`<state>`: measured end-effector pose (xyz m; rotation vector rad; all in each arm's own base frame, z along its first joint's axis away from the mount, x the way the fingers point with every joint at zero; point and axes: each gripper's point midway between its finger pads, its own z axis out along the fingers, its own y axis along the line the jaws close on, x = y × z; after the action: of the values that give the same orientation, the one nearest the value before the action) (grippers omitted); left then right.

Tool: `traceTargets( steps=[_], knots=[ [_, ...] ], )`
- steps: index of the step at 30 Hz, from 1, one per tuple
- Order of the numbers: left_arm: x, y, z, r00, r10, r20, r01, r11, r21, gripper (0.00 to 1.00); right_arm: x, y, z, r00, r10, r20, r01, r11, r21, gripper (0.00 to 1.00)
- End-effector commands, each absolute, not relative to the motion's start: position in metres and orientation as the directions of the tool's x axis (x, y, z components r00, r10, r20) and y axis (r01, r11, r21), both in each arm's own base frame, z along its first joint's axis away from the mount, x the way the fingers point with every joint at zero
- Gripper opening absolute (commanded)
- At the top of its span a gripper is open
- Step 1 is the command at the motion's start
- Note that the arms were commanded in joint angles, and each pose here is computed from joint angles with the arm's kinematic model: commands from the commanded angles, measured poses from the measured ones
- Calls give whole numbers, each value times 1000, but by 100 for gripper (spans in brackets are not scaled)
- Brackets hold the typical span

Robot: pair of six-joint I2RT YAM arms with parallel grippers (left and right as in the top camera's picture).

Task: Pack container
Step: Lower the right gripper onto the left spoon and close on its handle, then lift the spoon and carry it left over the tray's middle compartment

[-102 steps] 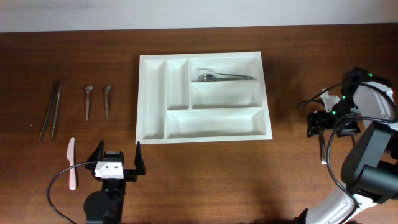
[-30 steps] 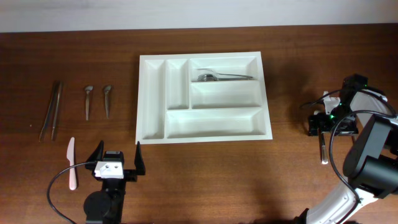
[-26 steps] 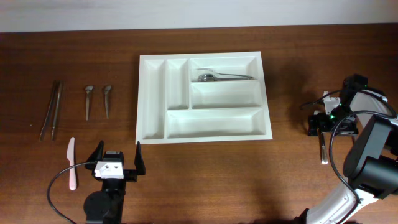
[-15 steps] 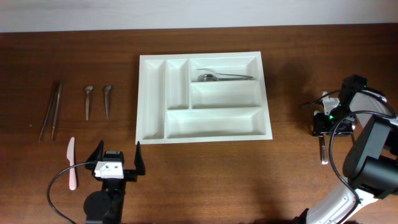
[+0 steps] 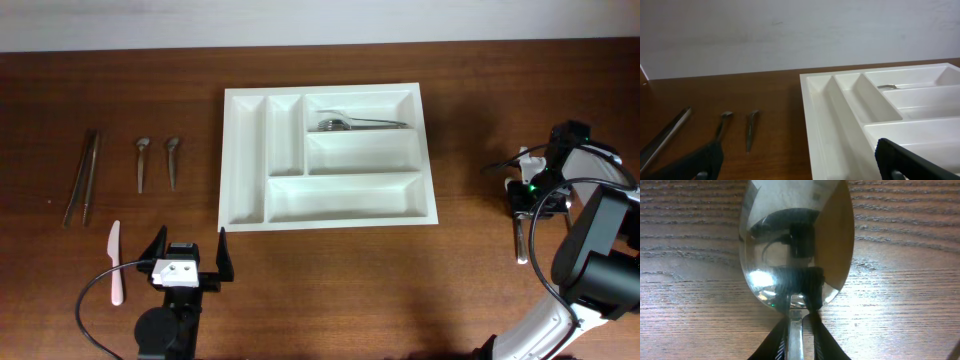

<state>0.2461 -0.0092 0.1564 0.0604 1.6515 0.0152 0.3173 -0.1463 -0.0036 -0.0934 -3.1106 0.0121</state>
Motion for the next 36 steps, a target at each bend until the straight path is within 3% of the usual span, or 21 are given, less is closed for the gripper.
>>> traceTargets(
  steps=[1, 21, 36],
  knots=[
    [246, -5, 157, -77, 42, -996, 10, 999, 41, 99, 303, -148, -18, -994, 69, 86, 67, 997, -29, 18],
    [246, -5, 157, -77, 42, -996, 10, 999, 41, 99, 314, -150, -15, -997, 62, 55, 60, 997, -40, 6],
    [246, -5, 157, -77, 42, -996, 10, 999, 41, 99, 423, -119, 64, -972, -127, -195, -102, 985, -136, 4]
  ],
)
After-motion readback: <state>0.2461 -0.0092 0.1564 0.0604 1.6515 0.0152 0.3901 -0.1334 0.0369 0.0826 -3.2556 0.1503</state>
